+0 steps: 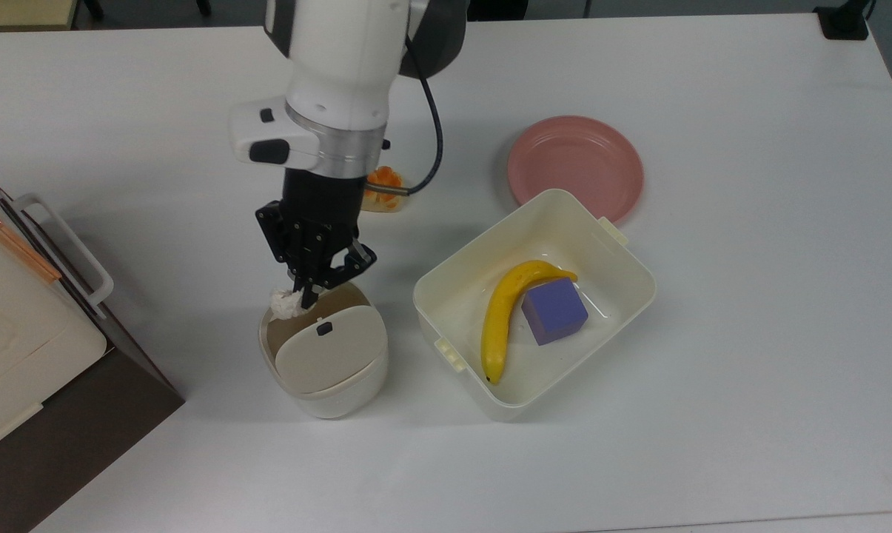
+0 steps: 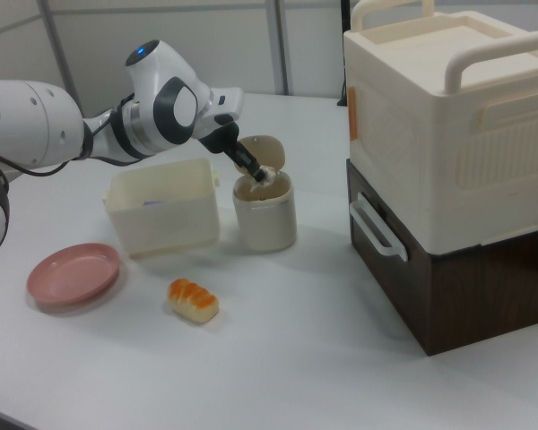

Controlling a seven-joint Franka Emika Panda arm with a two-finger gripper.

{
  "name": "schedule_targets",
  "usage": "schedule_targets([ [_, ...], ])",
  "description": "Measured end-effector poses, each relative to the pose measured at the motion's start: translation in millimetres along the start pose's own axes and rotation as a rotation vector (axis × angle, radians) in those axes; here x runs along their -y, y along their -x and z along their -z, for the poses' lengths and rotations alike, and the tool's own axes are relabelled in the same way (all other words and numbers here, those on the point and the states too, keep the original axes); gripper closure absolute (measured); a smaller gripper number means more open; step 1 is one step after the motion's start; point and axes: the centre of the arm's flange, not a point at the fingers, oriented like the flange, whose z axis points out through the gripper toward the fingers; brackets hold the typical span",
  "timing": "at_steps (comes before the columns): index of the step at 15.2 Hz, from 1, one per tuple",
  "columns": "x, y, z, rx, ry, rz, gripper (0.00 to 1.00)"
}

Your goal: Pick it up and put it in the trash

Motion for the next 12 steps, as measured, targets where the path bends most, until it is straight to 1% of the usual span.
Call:
schedule_targets([
  [1,3,3,-4,0.002,0.005,-0.001,0.88],
  [2,5,6,-7,0.004,0.007,-0.003,0.87],
  [3,6,7,-9,0.006,0.007,-0.001,0.79],
  [4,7,8,-9,0.006,0.007,0.001,0.69],
  [5,8,8,-9,0.005,0.007,0.003,0.61],
  [6,8,8,-9,0.004,0.006,0.004,0.44],
  [7,8,8,-8,0.004,0.006,0.004,0.34],
  [8,8,7,-8,0.003,0.006,0.004,0.29],
  [10,8,6,-7,-0.001,0.005,0.01,0.27],
  [12,5,-1,1,-0.015,0.002,0.055,0.27],
])
